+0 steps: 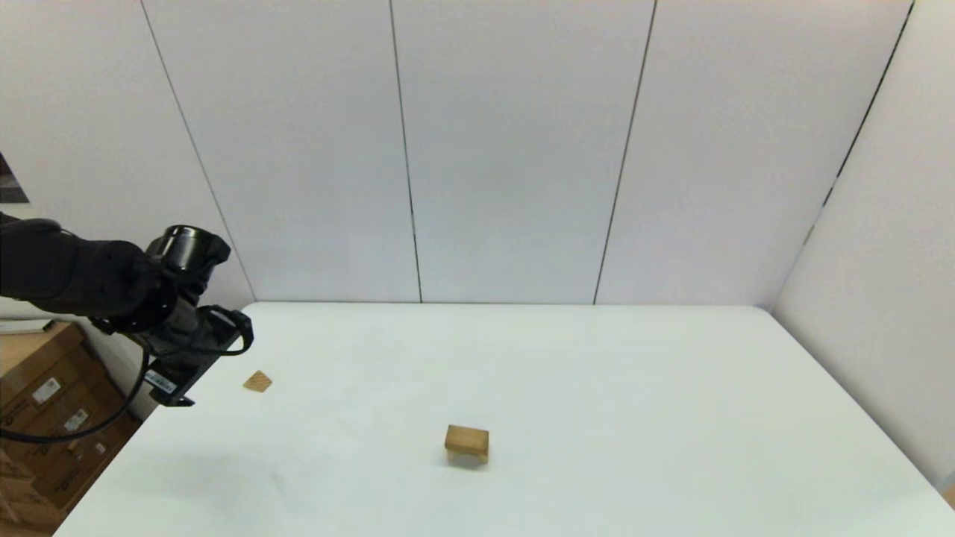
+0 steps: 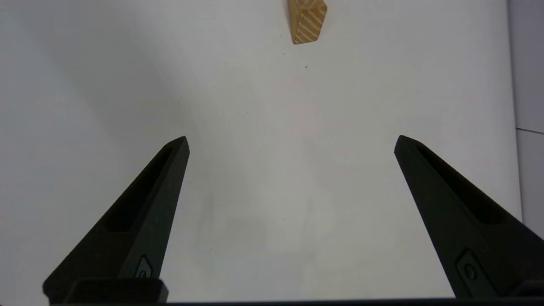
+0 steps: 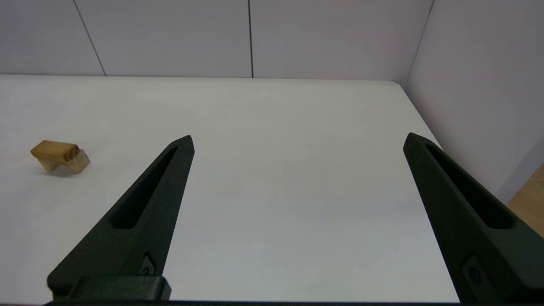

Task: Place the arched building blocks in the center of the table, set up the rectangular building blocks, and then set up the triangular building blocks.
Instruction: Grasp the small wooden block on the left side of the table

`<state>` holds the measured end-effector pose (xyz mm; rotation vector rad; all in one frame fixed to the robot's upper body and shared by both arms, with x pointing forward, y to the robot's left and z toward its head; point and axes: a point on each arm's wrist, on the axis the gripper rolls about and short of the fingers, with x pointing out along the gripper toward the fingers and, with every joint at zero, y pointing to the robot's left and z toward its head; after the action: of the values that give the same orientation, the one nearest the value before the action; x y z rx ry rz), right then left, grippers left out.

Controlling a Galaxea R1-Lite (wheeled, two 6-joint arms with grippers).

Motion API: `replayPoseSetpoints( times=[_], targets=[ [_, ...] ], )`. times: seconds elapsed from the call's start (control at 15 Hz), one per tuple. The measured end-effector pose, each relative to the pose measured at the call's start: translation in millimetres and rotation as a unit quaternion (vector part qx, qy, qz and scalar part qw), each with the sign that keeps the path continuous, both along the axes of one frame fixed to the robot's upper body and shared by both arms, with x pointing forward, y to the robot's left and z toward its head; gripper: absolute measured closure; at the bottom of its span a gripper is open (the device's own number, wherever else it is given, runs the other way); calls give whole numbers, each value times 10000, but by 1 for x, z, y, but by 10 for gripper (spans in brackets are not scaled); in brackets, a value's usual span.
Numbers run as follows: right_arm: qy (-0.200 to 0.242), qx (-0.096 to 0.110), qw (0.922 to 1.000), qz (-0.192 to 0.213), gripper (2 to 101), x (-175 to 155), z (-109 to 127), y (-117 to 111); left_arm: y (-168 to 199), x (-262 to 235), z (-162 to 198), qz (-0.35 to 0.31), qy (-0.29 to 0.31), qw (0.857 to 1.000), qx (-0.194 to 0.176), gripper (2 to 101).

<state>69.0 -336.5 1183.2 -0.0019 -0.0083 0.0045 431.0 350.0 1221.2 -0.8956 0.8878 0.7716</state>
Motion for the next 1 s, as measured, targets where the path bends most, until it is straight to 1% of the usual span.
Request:
replayPoseSetpoints(
  times=[0.4,0.73,1.0],
  targets=[
    [-1,-2,10000,0,49,0,0,0,8,43,-28,257,384,9988,-145,54],
    [-1,-2,10000,0,49,0,0,0,24,66,-55,450,598,9971,-141,54],
    [-1,0,10000,0,48,0,0,0,37,79,-63,546,688,9961,-126,54]
  ],
)
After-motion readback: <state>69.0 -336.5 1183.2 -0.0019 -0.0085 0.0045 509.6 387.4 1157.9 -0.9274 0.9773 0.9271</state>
